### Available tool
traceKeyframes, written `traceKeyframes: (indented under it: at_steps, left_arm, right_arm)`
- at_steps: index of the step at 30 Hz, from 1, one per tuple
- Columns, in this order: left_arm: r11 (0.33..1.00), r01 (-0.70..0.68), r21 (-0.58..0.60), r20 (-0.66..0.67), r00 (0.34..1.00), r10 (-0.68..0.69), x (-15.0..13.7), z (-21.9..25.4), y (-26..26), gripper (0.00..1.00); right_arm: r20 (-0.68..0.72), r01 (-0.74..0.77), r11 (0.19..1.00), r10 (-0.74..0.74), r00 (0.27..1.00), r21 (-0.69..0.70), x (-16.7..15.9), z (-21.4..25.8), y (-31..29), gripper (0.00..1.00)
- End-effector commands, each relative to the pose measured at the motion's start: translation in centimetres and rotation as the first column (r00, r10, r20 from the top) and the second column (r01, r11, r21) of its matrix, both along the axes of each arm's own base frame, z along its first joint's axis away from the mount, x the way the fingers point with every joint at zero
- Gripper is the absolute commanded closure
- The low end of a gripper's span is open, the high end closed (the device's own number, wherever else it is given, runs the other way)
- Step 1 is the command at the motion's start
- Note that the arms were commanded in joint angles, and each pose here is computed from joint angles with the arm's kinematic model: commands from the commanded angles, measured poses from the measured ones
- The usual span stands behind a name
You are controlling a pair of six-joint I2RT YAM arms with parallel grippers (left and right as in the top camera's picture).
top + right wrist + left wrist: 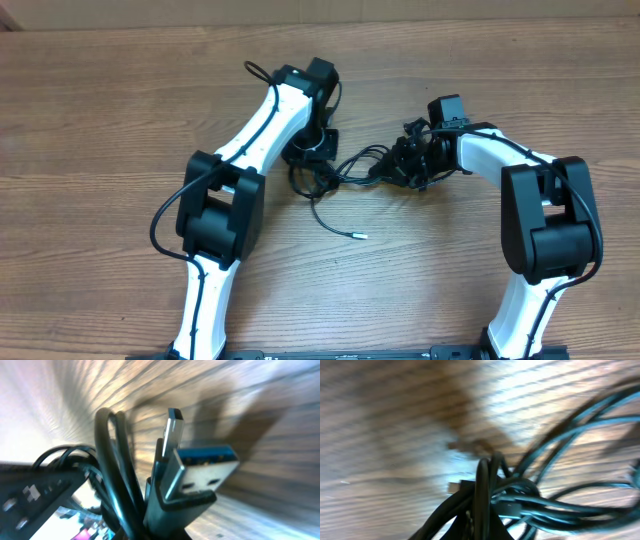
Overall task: Untangle cables
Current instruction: 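Pull the left gripper back left, stretching the cable between grippers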
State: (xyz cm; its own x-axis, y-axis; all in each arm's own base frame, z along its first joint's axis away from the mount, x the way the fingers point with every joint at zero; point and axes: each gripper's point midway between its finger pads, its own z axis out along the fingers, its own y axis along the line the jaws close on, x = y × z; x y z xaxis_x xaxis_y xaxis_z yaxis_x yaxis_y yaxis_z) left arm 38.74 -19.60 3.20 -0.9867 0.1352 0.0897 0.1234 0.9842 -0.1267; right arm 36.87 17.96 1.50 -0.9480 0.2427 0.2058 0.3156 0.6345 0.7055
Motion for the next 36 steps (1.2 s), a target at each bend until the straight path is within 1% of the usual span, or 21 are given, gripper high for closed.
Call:
traceKeyframes:
  at_steps: [1, 7, 11, 14, 16, 20, 23, 25, 29, 36]
  left_arm:
    - [0.978, 0.046, 0.204, 0.097, 0.993, -0.067, 2.3, 1.0, 7.0, 0.96]
    - [0.978, 0.043, 0.206, 0.092, 0.994, -0.063, 2.2, -1.6, 8.3, 0.96]
    - [0.979, 0.017, 0.202, 0.102, 0.994, -0.039, 2.1, -4.0, 9.4, 0.96]
    - [0.979, -0.002, 0.202, 0.103, 0.994, -0.019, 1.7, -5.5, 10.4, 0.96]
    - [0.979, -0.016, 0.205, 0.105, 0.994, -0.006, 1.6, -6.3, 11.0, 0.96]
    - [0.98, -0.047, 0.193, 0.115, 0.993, 0.025, 2.0, -6.4, 12.0, 0.96]
    - [0.978, -0.073, 0.194, 0.115, 0.992, 0.051, 2.2, -6.4, 12.9, 0.96]
    - [0.973, -0.114, 0.2, 0.116, 0.989, 0.092, 2.2, -6.3, 13.8, 0.96]
    - [0.95, -0.242, 0.196, 0.119, 0.968, 0.221, 2.4, -6.4, 15.9, 0.96]
    - [0.938, -0.336, 0.084, 0.066, 0.941, 0.331, 2.3, -6.4, 17.3, 0.96]
  right_arm:
    - [0.005, -0.001, 0.998, 0.001, 1.0, 0.058, -0.1, 0.3, -1.1, 0.96]
    - [0.051, -0.032, 0.966, 0.019, 0.999, 0.258, 0.2, 3.3, -1.1, 0.96]
    - [0.05, -0.013, 0.95, -0.003, 0.999, 0.313, 0.5, 4.1, -1.8, 0.96]
    - [0.05, -0.004, 0.947, -0.013, 0.999, 0.32, 0.6, 4.3, -2.1, 0.96]
    - [0.05, -0.001, 0.952, -0.015, 0.999, 0.306, 0.7, 4.0, -2.2, 0.96]
    - [0.046, 0.009, 0.966, -0.022, 0.999, 0.26, 0.8, 3.3, -2.6, 0.96]
    - [0.043, 0.011, 0.967, -0.023, 0.999, 0.253, 0.7, 3.2, -2.7, 0.96]
    - [0.039, 0.016, 0.971, -0.026, 0.999, 0.238, 0.7, 2.9, -2.9, 0.96]
    - [-0.004, 0.048, 0.987, -0.048, 0.999, 0.155, 0.3, 1.6, -4.0, 0.96]
    - [-0.048, 0.075, 0.997, -0.076, 0.996, -0.019, -0.3, -0.8, -6.1, 0.96]
